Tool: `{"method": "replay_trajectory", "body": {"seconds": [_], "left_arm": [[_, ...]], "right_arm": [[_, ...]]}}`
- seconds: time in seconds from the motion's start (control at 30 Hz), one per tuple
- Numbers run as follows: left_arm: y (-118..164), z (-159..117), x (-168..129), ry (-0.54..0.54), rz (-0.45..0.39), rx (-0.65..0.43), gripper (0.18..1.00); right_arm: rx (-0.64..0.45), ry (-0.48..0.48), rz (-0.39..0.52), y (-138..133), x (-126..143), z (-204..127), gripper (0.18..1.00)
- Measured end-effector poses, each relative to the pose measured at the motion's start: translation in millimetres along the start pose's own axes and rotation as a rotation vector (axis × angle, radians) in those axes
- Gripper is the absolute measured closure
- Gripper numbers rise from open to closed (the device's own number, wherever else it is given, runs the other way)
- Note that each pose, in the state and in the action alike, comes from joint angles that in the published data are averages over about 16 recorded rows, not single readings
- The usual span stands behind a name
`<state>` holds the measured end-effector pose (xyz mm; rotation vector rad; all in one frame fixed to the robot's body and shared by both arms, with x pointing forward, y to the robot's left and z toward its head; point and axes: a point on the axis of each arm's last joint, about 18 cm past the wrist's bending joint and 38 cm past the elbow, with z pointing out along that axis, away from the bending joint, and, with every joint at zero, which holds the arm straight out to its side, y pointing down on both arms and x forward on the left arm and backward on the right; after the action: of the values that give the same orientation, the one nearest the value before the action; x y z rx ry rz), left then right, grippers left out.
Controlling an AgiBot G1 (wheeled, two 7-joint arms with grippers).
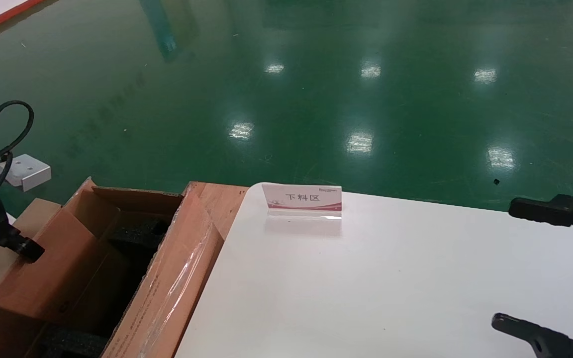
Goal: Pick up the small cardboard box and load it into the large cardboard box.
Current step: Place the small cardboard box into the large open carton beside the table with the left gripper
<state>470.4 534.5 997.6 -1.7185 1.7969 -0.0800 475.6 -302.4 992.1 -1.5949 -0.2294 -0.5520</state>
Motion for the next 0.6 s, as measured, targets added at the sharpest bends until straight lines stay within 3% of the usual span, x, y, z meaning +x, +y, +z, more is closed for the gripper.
{"method": "replay_trajectory", "body": {"seconds": [0.6], "left_arm": [[-10, 18, -1, -0.009, -0.002, 0.021, 0.767]], "right_arm": [[0.0, 0.0, 0.0, 0, 0, 0, 0.178]]}}
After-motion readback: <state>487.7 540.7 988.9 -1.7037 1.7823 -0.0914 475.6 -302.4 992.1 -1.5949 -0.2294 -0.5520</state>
